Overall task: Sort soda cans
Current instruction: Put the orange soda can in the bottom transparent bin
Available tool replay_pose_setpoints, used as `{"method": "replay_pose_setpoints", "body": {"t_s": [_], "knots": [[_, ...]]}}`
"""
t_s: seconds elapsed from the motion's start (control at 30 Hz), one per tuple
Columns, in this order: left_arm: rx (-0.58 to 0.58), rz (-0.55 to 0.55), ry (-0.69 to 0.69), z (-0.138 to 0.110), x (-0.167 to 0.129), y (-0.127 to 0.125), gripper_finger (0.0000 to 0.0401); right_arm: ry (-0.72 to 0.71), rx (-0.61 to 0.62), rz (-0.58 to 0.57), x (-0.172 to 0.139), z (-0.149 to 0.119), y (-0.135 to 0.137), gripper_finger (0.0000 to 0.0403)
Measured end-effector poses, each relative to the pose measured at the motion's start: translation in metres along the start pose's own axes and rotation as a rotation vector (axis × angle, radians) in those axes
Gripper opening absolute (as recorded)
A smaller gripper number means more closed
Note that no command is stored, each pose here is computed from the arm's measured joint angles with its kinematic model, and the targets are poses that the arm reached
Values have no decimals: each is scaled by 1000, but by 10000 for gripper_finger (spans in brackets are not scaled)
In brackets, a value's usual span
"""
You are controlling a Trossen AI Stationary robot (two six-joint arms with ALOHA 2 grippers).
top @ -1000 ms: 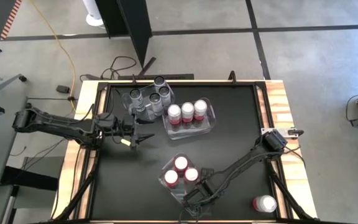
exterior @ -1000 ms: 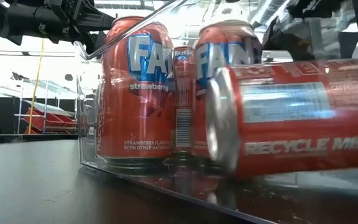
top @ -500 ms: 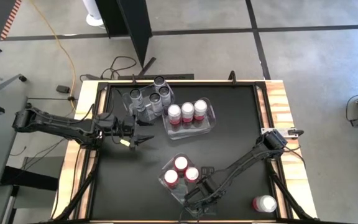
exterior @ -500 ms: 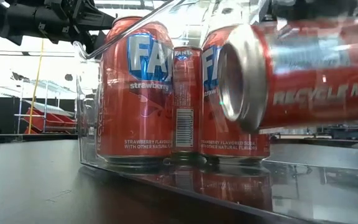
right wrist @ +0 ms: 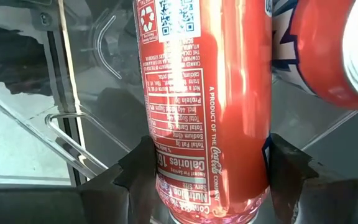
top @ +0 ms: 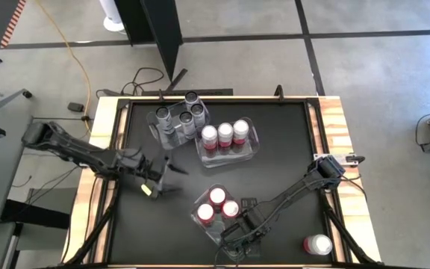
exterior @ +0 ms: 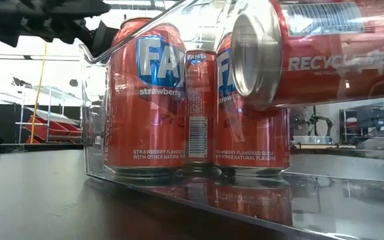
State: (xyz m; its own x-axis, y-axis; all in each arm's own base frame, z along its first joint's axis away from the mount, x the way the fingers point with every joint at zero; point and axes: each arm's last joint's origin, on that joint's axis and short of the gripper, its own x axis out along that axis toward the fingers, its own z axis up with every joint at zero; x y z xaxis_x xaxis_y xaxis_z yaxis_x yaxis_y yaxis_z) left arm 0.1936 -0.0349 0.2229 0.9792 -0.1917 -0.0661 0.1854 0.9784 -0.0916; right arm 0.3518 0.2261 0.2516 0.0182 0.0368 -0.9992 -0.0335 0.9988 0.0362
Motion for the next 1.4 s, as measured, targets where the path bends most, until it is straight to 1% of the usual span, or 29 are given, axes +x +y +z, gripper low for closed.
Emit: {"method": "replay_pose_setpoints", "body": {"t_s": [0.1, 0.17, 0.27, 0.37, 0.47, 0.53, 0.67, 0.73, 0.87, 1.0, 1.13, 1.4], "knots": [[-20, -74, -18, -6, 13, -15, 281, 0, 1, 0, 0, 0, 0, 225], [-17, -94, -9, -6, 27, -27, 281, -1, 2, 0, 0, 0, 0, 225], [31, -90, 61, -6, 54, -46, 281, -1, 2, 0, 0, 0, 0, 225], [75, -81, 159, -6, 81, -64, 281, 0, 4, 0, 0, 0, 0, 225], [107, -62, 198, -1, 106, -82, 281, 2, 4, -1, 0, 0, 0, 225], [132, -44, 223, -3, 120, -94, 281, 1, 0, -1, -1, -1, 1, 225], [167, -65, 236, -1, 141, -116, 281, 1, -5, -1, -1, -2, 3, 225], [177, -65, 250, 1, 149, -125, 281, 2, -8, -1, -1, -3, 4, 225], [198, 3, 311, -4, 162, -133, 281, -4, -9, 2, -4, -3, 5, 225], [164, 41, 324, -3, 173, -136, 281, -37, -16, 1, -14, -3, 8, 224], [156, 38, 339, -7, 176, -139, 281, -72, -11, 4, -22, -2, 10, 224], [163, 5, 300, 0, 175, -148, 281, -71, -1, 4, -23, -3, 10, 224]]}}
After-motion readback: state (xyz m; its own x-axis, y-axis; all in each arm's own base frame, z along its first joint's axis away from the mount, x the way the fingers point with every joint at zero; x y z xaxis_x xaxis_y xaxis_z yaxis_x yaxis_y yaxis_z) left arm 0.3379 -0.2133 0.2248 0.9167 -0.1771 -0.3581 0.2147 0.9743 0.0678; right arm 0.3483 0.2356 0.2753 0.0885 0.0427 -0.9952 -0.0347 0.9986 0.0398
